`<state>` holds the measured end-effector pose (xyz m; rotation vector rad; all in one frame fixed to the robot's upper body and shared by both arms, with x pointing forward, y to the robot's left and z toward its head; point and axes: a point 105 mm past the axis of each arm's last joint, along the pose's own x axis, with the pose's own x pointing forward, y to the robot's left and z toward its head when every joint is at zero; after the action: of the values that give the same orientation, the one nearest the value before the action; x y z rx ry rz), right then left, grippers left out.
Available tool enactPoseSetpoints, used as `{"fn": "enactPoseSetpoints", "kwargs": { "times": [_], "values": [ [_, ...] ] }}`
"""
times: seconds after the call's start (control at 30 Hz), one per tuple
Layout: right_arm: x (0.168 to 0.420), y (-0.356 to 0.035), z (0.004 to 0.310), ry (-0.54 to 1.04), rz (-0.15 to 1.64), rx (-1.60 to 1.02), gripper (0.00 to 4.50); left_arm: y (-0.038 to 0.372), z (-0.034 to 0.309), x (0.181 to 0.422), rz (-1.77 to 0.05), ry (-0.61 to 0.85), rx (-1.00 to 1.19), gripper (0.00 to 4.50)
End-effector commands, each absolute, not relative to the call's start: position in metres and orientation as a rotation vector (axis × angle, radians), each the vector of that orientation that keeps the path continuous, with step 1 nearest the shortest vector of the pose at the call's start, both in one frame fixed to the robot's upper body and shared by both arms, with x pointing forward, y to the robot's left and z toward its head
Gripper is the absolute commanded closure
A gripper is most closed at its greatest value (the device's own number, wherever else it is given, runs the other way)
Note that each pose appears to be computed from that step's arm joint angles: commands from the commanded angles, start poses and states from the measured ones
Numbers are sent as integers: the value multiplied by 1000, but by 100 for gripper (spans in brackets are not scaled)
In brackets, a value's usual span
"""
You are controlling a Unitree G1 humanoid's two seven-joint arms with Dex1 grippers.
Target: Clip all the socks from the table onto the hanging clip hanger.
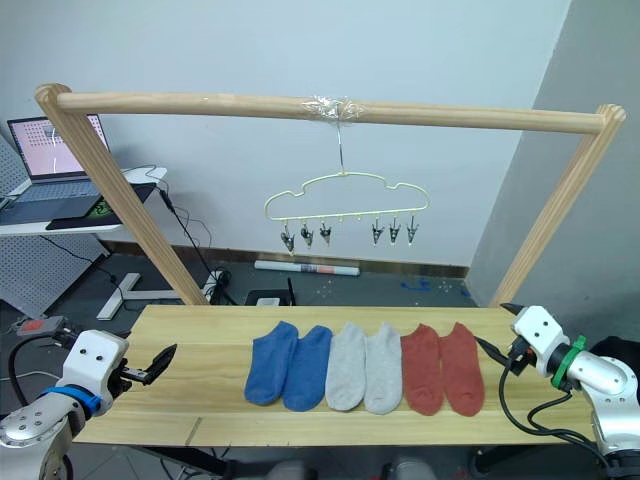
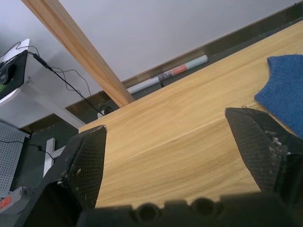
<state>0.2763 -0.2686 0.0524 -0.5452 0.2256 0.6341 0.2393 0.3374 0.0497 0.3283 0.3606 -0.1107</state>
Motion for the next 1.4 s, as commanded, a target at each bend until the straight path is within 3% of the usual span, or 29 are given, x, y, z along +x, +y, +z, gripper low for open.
{"fn": "enactPoseSetpoints", "kwargs": {
  "times": [0.03, 0.7, 0.93, 1.13, 1.4],
  "values": [
    [280, -280, 67, 184, 580, -594, 0, 339, 70, 245, -104, 301, 357, 3],
    [279, -321, 68, 204, 307, -769, 0, 332, 81, 246, -161, 188, 367, 3],
    [273, -314, 68, 188, 320, -748, 0, 325, 77, 250, -158, 194, 312, 3],
    [258, -280, 80, 107, 434, -688, 0, 295, 89, 266, -177, 127, 242, 3],
    [249, -188, 125, -77, 700, -522, 0, 232, 131, 309, -248, -57, 156, 3]
  ]
}}
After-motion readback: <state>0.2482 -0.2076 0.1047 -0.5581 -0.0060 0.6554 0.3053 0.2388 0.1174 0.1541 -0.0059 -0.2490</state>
